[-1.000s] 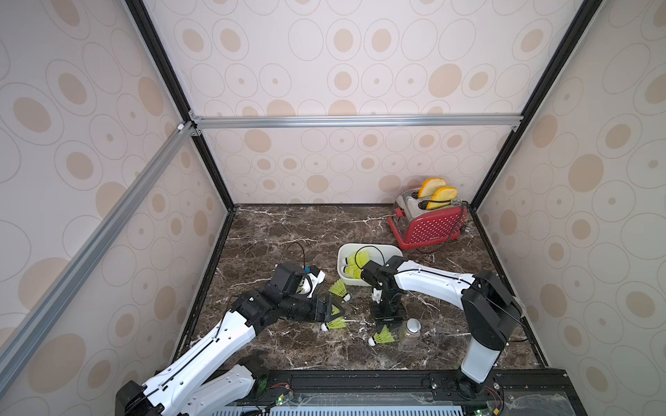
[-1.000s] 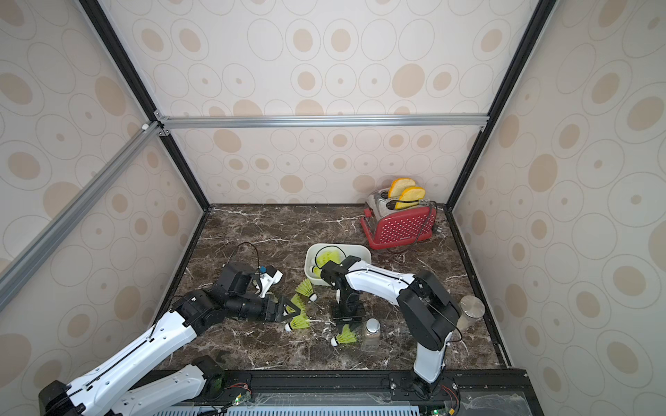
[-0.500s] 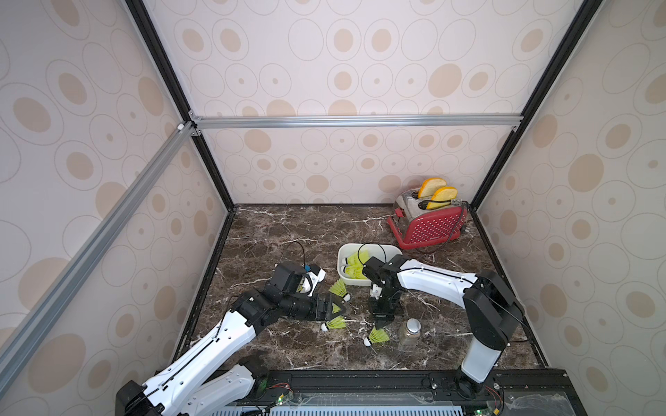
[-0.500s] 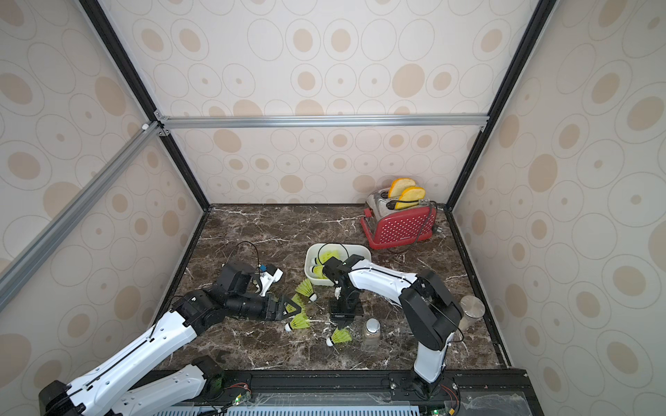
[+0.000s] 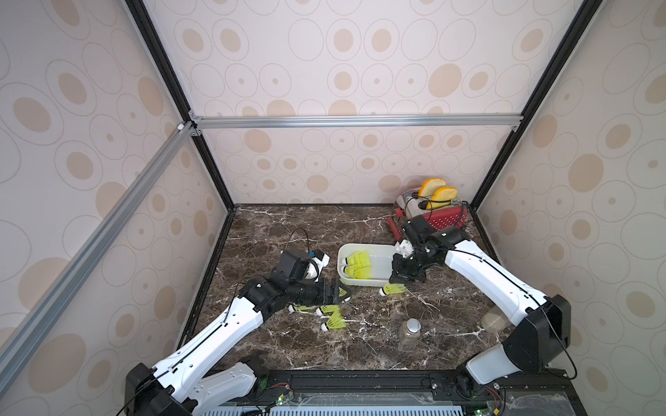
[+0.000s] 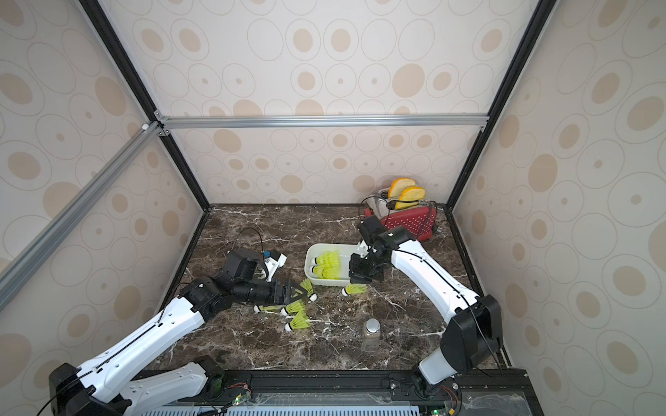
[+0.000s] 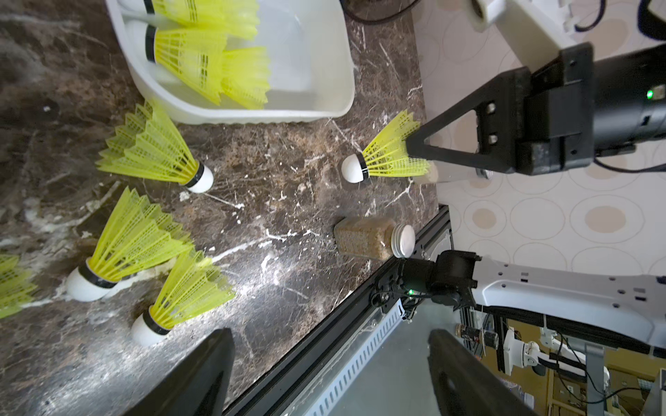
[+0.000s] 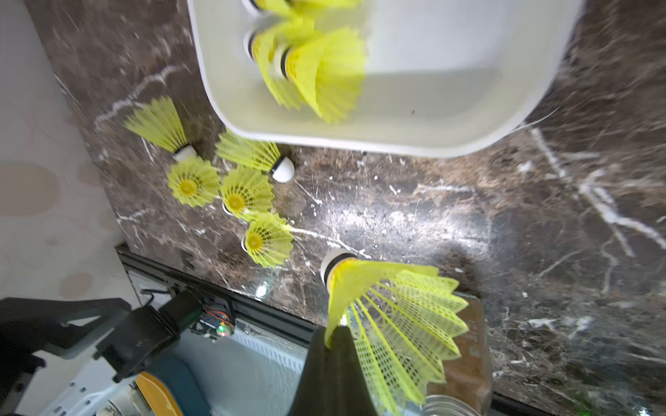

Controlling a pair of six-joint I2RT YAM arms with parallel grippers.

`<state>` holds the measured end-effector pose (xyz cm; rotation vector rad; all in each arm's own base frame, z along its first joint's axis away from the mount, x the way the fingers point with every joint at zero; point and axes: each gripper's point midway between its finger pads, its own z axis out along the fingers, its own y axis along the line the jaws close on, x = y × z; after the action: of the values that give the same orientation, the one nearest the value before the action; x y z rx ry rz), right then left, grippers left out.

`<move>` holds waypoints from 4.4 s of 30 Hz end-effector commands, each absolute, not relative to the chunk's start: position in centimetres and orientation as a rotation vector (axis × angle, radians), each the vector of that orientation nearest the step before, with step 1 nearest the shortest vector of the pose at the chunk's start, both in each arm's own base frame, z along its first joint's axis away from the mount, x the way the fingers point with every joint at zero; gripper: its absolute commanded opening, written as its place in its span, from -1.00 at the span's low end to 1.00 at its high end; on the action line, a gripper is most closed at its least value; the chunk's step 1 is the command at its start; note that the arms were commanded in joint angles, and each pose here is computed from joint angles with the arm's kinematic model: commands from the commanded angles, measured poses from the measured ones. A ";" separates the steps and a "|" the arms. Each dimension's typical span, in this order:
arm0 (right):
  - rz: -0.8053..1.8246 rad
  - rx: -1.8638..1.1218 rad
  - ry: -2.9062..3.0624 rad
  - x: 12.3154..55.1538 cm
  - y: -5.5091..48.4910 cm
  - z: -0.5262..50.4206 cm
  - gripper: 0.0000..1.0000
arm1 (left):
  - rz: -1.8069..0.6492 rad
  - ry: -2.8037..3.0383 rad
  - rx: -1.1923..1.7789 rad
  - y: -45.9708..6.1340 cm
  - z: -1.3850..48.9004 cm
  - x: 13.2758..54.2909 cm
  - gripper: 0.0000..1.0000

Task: Put the shuttlecocks into the storage box
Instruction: Place the shuttlecock in the storage box.

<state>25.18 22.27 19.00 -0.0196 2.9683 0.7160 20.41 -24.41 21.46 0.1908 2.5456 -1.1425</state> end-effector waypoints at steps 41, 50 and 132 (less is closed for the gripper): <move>1.113 0.257 2.626 39.3 26.0 10.4 -1.00 | -1.119 2.506 -0.003 -26.4 23.4 28.4 0.72; 1.242 0.227 2.606 39.8 27.0 9.8 -1.00 | -1.122 2.508 0.004 -26.4 23.6 28.3 0.72; 0.900 0.090 2.830 38.1 24.4 12.6 0.38 | -1.096 2.514 0.012 -25.9 23.2 27.7 0.72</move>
<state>38.91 25.72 11.65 0.1095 2.8058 0.9990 27.91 -26.29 21.77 -0.0231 2.5490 -1.1076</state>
